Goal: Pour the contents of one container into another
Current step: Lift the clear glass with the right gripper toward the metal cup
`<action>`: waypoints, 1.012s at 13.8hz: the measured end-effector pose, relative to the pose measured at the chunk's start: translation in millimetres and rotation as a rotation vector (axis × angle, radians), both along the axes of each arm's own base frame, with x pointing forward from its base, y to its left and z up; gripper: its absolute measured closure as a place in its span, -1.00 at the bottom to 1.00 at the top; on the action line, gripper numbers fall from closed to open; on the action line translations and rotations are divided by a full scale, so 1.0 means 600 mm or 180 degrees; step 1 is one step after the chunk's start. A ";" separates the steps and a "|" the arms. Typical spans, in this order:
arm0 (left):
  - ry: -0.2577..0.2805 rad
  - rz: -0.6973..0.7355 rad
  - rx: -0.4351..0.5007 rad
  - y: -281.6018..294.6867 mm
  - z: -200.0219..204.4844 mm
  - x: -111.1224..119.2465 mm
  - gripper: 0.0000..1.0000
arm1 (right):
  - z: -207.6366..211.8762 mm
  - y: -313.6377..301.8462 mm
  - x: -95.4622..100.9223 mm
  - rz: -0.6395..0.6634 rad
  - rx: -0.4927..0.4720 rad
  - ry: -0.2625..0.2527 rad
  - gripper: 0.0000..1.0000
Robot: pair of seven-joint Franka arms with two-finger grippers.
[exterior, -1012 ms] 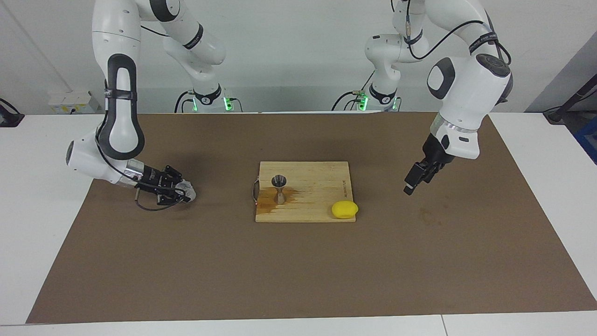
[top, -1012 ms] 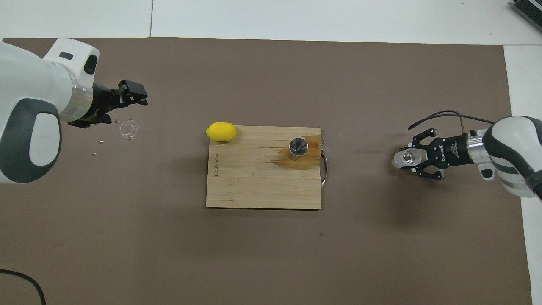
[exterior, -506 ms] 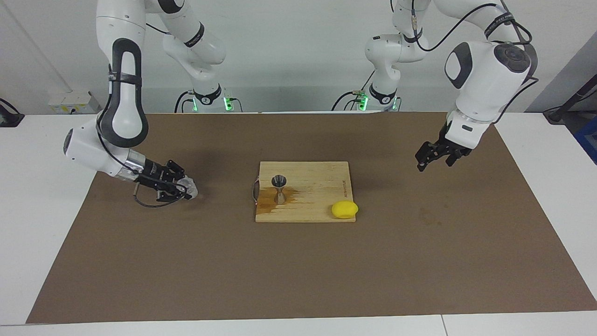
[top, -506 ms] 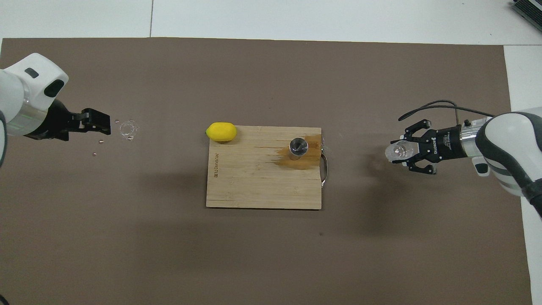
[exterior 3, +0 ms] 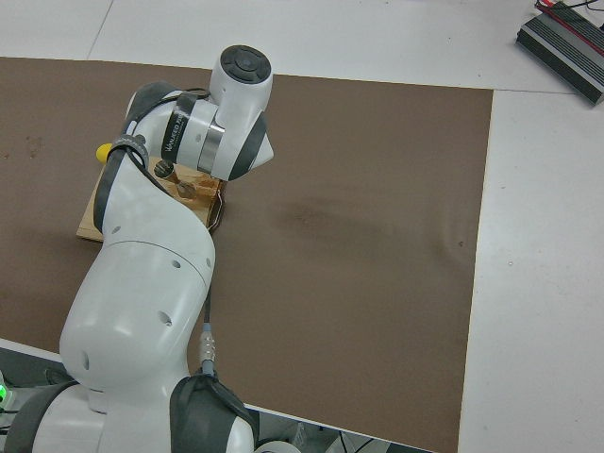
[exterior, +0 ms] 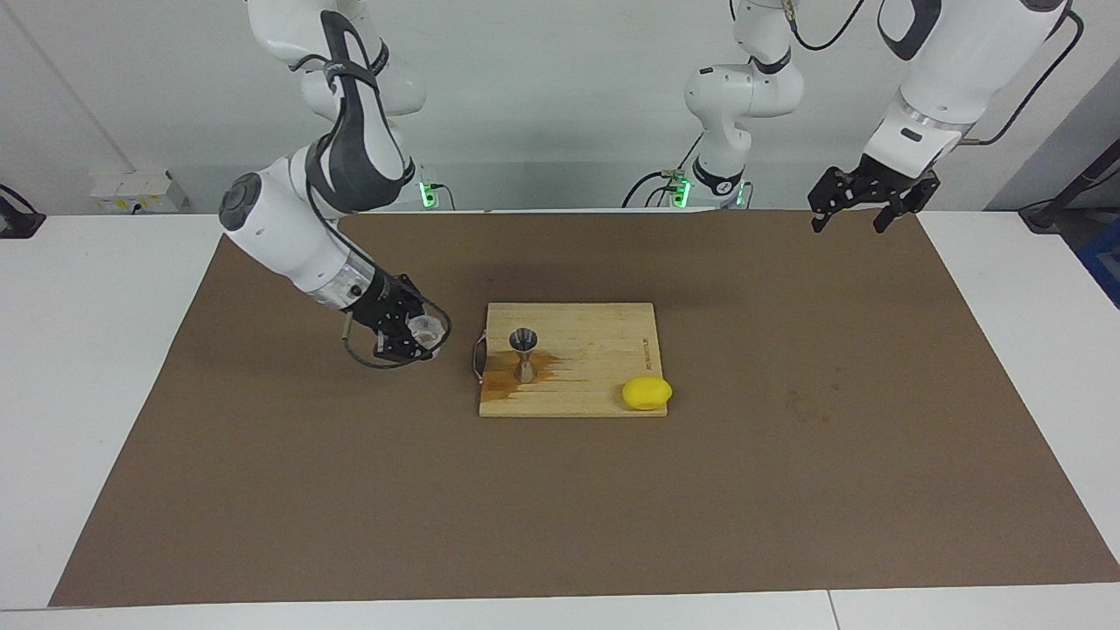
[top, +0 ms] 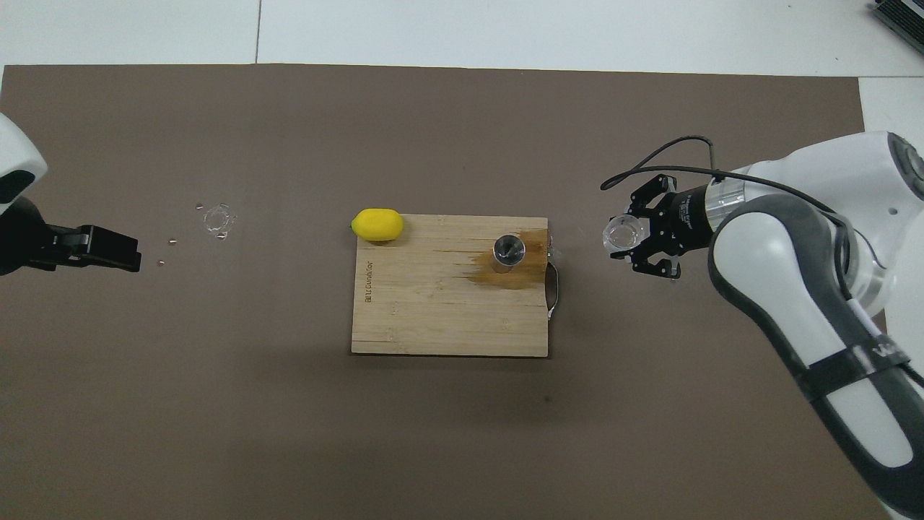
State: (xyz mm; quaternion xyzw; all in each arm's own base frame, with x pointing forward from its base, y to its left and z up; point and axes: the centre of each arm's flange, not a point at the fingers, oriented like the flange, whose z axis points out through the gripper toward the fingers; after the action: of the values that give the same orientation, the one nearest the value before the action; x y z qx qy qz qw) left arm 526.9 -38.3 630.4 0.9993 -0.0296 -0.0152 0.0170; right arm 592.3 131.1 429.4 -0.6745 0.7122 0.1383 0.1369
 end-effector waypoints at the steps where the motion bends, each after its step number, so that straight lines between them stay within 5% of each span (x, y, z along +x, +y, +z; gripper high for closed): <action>1: 0.0009 0.0011 -0.0008 0.005 0.001 0.000 -1.00 | 0.010 0.032 -0.002 0.0015 -0.0111 -0.0022 -0.01; 14: 0.0037 -0.0167 0.0066 0.001 -0.013 0.008 -1.00 | 0.035 0.210 -0.022 0.0341 -0.1088 -0.0391 -0.01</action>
State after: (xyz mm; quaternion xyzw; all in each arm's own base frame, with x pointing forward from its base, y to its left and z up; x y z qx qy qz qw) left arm 531.8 -37.5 622.4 0.9982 -0.0555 -0.0218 0.0064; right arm 579.0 257.0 450.3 -0.7320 0.6787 -0.0190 0.0560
